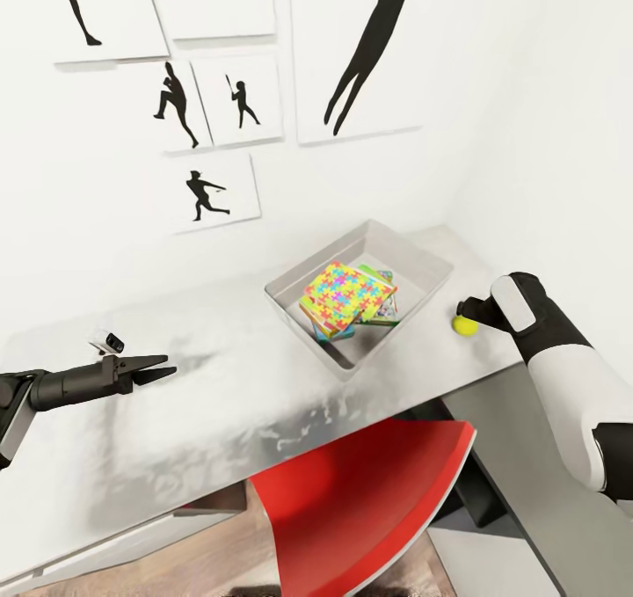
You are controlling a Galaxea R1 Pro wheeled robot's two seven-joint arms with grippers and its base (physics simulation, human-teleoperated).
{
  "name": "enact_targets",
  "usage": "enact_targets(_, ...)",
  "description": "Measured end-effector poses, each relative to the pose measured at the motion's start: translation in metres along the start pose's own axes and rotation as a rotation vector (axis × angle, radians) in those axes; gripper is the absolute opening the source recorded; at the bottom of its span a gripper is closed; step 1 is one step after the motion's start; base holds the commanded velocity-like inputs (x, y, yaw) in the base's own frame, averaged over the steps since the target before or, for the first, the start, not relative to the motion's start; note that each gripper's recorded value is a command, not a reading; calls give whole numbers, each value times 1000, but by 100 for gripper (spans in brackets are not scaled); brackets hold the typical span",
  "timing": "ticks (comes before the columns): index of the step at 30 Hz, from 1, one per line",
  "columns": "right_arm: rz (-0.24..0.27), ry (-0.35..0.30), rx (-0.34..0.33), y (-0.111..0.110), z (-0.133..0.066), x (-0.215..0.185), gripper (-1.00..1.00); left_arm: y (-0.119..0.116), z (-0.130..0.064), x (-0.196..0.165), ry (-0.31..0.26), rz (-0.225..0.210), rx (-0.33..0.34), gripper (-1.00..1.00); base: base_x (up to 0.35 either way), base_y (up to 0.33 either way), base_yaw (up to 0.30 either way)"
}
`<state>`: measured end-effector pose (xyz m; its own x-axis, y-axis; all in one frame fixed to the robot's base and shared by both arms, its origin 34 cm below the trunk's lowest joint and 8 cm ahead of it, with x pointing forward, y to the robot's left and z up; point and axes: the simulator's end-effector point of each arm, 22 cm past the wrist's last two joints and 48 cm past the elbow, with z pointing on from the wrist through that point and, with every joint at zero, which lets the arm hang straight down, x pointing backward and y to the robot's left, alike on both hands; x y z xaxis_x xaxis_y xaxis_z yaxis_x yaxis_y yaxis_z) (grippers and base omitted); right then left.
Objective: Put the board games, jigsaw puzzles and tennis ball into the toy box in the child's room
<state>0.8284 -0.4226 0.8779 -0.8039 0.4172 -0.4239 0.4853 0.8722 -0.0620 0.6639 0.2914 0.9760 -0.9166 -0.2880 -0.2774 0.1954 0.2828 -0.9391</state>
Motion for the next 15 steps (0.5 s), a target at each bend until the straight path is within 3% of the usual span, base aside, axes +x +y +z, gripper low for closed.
enact_targets(15, -4, 19, -1, 6, 14, 10, 100, 13, 2, 5, 7, -21, -7, 100, 0, 0, 0)
